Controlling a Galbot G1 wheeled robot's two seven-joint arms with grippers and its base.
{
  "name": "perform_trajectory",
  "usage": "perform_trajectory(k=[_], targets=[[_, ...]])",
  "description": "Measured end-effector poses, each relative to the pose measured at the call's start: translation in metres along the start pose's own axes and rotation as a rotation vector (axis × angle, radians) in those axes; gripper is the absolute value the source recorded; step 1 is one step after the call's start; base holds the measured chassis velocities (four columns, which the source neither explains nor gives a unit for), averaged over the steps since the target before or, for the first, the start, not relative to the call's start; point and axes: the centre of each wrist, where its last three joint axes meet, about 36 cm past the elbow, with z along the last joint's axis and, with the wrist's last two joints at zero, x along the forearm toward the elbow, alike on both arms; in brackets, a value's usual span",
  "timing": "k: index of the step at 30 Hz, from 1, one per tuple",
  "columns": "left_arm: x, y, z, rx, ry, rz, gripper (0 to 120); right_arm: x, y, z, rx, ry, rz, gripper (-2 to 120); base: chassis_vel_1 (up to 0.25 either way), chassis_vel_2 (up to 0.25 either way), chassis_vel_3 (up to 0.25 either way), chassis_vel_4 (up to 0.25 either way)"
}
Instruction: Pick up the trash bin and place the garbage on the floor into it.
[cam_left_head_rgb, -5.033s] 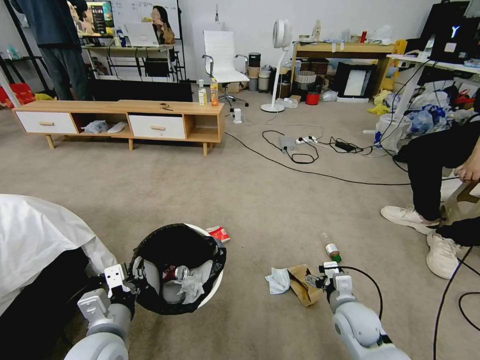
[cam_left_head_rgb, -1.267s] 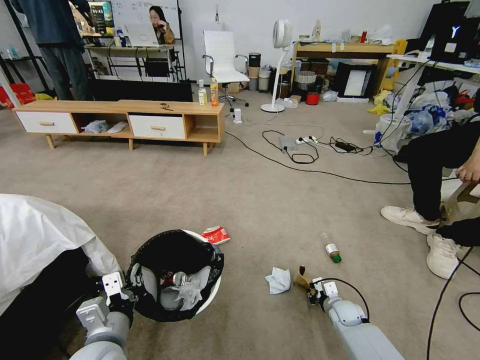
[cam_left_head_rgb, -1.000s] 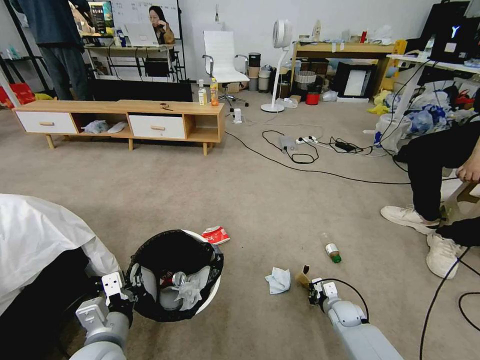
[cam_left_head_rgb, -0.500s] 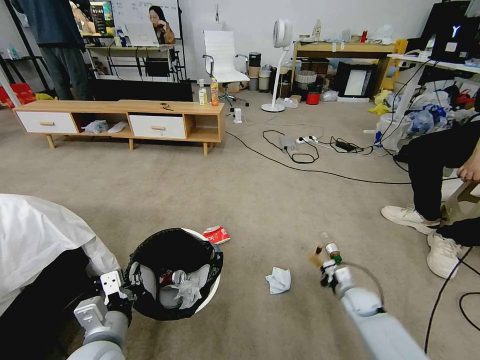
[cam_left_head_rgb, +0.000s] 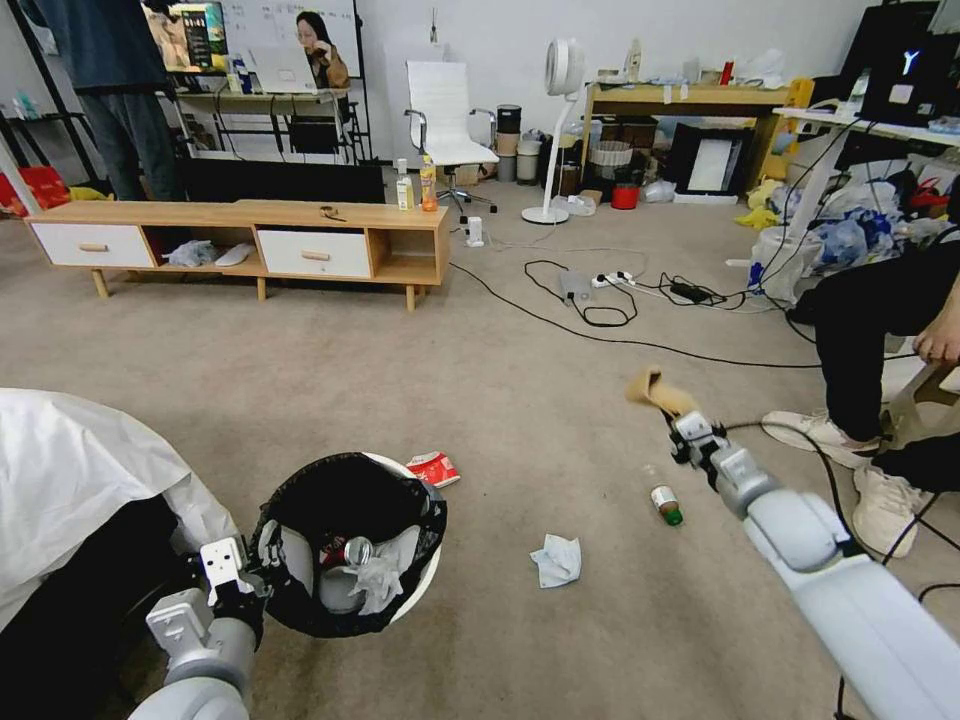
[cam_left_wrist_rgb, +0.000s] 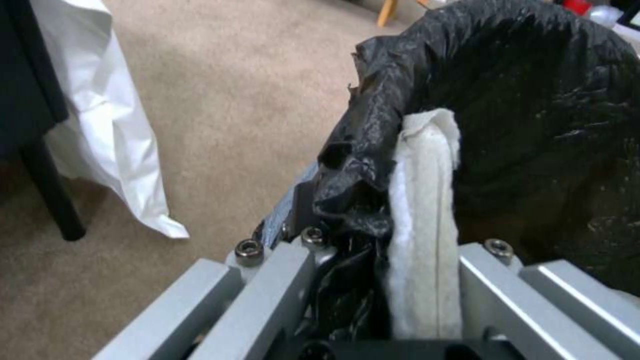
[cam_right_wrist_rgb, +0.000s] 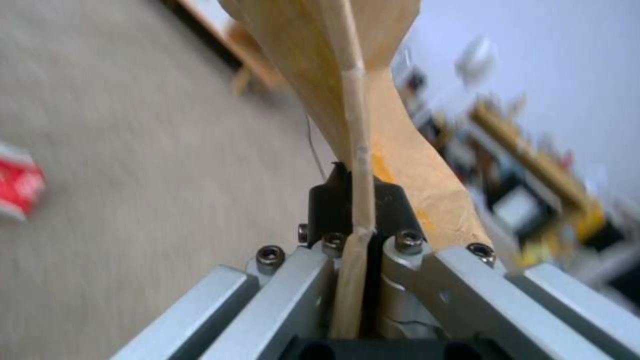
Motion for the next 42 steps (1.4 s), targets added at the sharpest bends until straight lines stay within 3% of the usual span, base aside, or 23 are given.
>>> perform_trajectory(k=[8, 11, 15, 20, 25, 27, 32, 42], targets=[[-0.01, -0.014, 0.0, 0.001, 0.058, 0.034, 6, -0.001, 0.006, -0.065, 0.055, -0.237, -0.111, 0, 0.0, 0.0, 0.0, 0.0], [-0.013, -0.021, -0.001, -0.013, 0.078, 0.05, 6, 0.001, 0.017, -0.082, 0.004, -0.293, -0.17, 0, 0.0, 0.0, 0.0, 0.0], [-0.019, -0.036, 0.0, -0.046, 0.102, 0.09, 6, 0.008, 0.034, -0.116, -0.143, -0.354, -0.304, 0, 0.0, 0.0, 0.0, 0.0], [-0.023, -0.045, 0.004, -0.078, 0.116, 0.114, 6, 0.01, 0.048, -0.143, -0.22, -0.374, -0.418, 0, 0.0, 0.0, 0.0, 0.0], [-0.029, -0.047, 0.007, -0.096, 0.125, 0.12, 6, 0.012, 0.061, -0.164, -0.301, -0.355, -0.514, 0, 0.0, 0.0, 0.0, 0.0], [-0.033, -0.046, 0.006, -0.117, 0.121, 0.121, 6, 0.022, 0.077, -0.185, -0.43, -0.293, -0.632, 0, 0.0, 0.0, 0.0, 0.0], [-0.035, -0.045, 0.003, -0.131, 0.11, 0.124, 6, 0.035, 0.088, -0.215, -0.536, -0.168, -0.715, 0, 0.0, 0.0, 0.0, 0.0], [-0.029, -0.045, -0.001, -0.134, 0.094, 0.136, 6, 0.046, 0.088, -0.267, -0.579, 0.035, -0.774, 0, 0.0, 0.0, 0.0, 0.0]])
